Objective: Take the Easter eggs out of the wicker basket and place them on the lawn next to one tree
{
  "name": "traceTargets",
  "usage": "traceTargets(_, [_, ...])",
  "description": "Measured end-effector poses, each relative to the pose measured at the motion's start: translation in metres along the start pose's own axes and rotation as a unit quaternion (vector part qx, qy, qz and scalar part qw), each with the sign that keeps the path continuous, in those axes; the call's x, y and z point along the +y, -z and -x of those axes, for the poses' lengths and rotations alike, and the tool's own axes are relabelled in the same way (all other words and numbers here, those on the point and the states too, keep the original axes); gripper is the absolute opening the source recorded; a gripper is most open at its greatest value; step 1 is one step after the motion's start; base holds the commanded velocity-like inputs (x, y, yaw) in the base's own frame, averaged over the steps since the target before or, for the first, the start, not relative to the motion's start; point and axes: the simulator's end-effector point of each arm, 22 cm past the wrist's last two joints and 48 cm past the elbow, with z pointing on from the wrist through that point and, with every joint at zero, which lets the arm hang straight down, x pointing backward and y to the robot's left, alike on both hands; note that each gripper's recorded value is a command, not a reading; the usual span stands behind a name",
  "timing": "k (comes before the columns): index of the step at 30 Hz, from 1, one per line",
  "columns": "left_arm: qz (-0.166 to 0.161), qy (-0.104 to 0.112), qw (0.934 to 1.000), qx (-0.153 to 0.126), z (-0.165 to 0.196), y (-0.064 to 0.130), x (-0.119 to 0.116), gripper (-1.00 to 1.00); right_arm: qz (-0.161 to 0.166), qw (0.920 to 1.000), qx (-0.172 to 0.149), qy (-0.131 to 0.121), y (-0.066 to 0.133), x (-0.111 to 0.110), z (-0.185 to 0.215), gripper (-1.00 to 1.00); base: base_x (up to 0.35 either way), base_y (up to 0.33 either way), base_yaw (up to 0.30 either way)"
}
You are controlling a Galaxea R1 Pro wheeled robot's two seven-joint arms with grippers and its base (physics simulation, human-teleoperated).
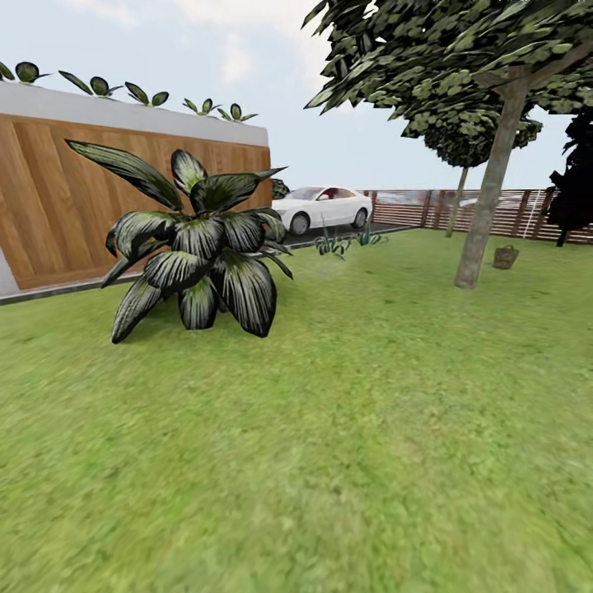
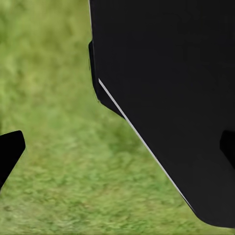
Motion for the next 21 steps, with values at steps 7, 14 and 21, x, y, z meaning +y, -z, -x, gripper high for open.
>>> traceTargets(7, [0.000,0.000,1.0000,0.000,0.000,0.000,0.000,1.00,0.000,1.0000,0.000,-0.002,0.000,0.000,0.000,1.00,0.256,-0.222,-0.300])
traceTargets(14, [0.000,0.002,1.0000,-0.001,0.001,0.000,-0.001,1.00,0.000,1.0000,0.002,-0.004,0.000,0.000,-0.001,1.00,0.255,-0.222,-0.277])
traceTargets(21, [0.003,0.009,0.9989,-0.046,0.045,0.003,0.001,1.00,-0.005,1.0000,0.002,-0.006,0.000,-0.007,-0.002,1.00,0.256,-0.222,-0.176])
